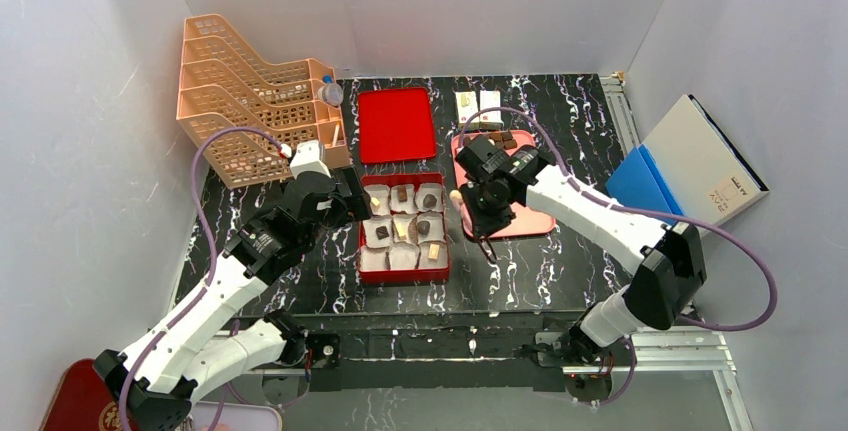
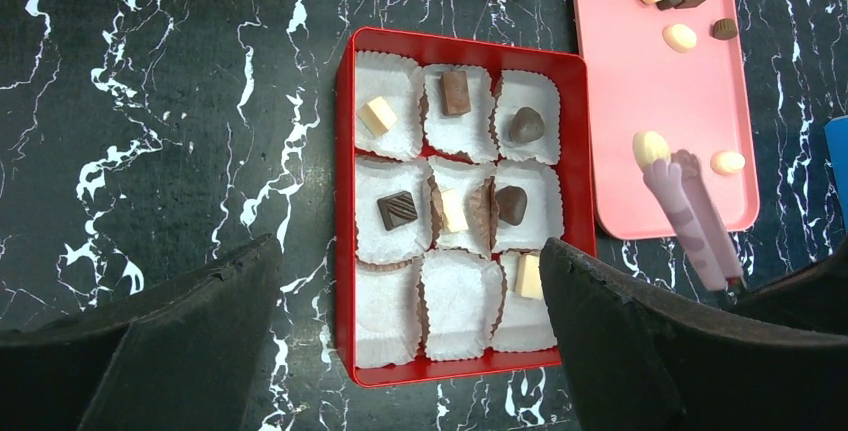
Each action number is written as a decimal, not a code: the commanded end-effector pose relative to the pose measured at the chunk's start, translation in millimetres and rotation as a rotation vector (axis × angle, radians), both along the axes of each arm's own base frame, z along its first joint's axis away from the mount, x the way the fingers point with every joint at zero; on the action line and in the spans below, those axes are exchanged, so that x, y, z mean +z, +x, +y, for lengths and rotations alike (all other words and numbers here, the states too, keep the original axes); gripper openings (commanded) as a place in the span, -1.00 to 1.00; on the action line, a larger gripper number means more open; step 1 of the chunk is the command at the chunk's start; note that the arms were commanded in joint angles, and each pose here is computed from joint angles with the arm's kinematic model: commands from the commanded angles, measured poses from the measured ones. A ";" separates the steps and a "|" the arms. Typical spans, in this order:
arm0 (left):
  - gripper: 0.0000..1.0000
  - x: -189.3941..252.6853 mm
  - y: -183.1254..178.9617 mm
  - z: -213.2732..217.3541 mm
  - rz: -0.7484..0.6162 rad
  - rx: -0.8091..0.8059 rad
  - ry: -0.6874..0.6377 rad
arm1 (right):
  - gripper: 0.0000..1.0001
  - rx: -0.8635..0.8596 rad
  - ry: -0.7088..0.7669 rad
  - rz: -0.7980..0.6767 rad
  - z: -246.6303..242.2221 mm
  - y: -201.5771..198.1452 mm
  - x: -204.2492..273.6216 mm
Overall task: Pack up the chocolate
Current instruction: Place the fake chocolate in the packing box.
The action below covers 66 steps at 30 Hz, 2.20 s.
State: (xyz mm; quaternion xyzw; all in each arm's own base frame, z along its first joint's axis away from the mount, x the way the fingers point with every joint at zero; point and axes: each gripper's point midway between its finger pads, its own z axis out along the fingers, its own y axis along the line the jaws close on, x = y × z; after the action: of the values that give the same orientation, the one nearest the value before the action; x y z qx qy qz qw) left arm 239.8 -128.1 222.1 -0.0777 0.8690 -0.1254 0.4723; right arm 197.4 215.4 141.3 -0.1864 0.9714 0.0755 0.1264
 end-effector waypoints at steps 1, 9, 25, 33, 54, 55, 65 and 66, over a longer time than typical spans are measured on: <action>0.97 4.3 -0.8 0.4 -0.004 0.010 -0.014 | -0.97 0.054 0.081 0.009 23.6 -28.3 30.6; 0.97 5.0 -1.1 -1.1 -0.002 0.020 -0.038 | -0.97 0.161 0.081 0.024 60.6 -63.0 31.8; 0.97 -0.2 -5.2 2.3 0.009 0.038 -0.052 | -0.86 0.273 0.096 0.051 105.0 -81.7 21.4; 0.97 -2.5 -4.1 0.5 0.018 0.038 -0.051 | -0.63 0.294 0.108 0.049 114.1 -80.8 20.2; 0.97 -7.6 -2.0 -2.3 0.034 0.042 -0.051 | -0.36 0.343 0.124 0.070 116.8 -86.2 19.6; 0.97 -7.8 -2.0 -2.4 0.035 0.042 -0.050 | -0.34 0.345 0.124 0.071 116.6 -86.5 19.5; 0.97 -7.8 -0.6 -3.0 0.035 0.046 -0.050 | -0.27 0.357 0.119 0.074 114.2 -87.8 18.6; 0.97 -8.1 -0.6 -2.8 0.037 0.047 -0.050 | -0.27 0.356 0.118 0.075 113.9 -88.0 18.2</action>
State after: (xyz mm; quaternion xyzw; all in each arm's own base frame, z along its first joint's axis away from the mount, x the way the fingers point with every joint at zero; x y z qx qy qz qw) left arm 239.6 -133.2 219.9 -0.1080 0.8692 -0.1435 0.4608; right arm 108.2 319.6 145.8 -0.3343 0.9298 0.1377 0.0686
